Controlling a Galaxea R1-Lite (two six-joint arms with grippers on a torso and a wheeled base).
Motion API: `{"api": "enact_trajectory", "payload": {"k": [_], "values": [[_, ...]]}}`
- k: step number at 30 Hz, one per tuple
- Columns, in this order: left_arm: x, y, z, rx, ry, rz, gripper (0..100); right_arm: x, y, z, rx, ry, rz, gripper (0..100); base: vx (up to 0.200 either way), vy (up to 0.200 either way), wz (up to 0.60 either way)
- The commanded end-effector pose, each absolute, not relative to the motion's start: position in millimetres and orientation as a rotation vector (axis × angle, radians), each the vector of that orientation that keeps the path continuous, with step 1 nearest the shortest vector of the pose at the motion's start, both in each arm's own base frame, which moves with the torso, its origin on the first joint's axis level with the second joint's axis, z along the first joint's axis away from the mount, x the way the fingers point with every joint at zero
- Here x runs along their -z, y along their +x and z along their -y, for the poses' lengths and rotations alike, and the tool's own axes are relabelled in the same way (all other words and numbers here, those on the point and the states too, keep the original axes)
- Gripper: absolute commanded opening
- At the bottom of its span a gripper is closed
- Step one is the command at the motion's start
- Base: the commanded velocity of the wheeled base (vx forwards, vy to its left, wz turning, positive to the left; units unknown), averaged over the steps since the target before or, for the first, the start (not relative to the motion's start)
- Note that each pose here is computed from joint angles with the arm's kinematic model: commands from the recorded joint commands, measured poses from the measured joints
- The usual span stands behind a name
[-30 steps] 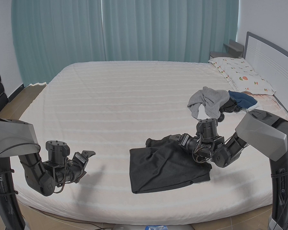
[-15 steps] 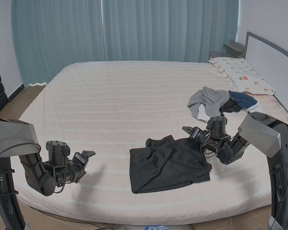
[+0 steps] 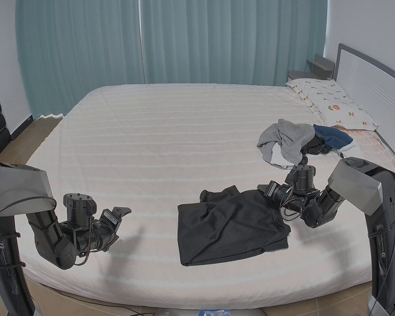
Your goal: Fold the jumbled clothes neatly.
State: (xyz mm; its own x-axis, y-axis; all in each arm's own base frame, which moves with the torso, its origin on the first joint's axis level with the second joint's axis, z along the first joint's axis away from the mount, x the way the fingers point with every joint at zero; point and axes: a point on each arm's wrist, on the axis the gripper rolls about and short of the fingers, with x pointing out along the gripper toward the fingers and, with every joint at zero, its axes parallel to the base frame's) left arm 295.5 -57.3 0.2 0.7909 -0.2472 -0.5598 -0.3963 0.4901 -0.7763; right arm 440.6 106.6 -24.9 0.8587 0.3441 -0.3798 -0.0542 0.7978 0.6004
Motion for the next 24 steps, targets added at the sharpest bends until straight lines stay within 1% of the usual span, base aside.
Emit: {"api": "enact_trajectory", "payload": {"k": [1,6,18,19,21,22,24], "values": [[0.1,295.6,57.3,-0.101,-1.078,-0.687,100,32.3,443.5,-98.4,-0.199,0.612,-0.502,0,0.0,0.0,0.0],[0.0,295.7,57.3,-0.1,-1.078,-0.685,100,26.7,447.8,-85.0,-0.176,0.62,-0.476,0,0.0,0.0,0.0],[-0.4,295.6,57.3,-0.098,-1.079,-0.686,100,28.6,447.0,-84.8,-0.17,0.621,-0.486,0,0.0,0.0,0.0],[0.1,295.6,57.3,-0.101,-1.078,-0.687,100,26.9,446.5,-84.8,-0.172,0.624,-0.48,100,0.0,0.0,0.0],[-0.4,295.6,57.3,-0.098,-1.079,-0.686,100,22.2,445.2,-84.5,-0.174,0.628,-0.473,100,0.0,0.0,0.0],[-0.1,296.0,56.9,-0.1,-1.079,-0.685,100,4.2,441.5,-83.9,-0.185,0.636,-0.449,100,0.0,0.0,0.0],[-0.8,296.4,57.0,-0.098,-1.08,-0.683,100,-4.6,434.7,-82.3,-0.193,0.639,-0.458,100,0.0,0.0,0.0]]}}
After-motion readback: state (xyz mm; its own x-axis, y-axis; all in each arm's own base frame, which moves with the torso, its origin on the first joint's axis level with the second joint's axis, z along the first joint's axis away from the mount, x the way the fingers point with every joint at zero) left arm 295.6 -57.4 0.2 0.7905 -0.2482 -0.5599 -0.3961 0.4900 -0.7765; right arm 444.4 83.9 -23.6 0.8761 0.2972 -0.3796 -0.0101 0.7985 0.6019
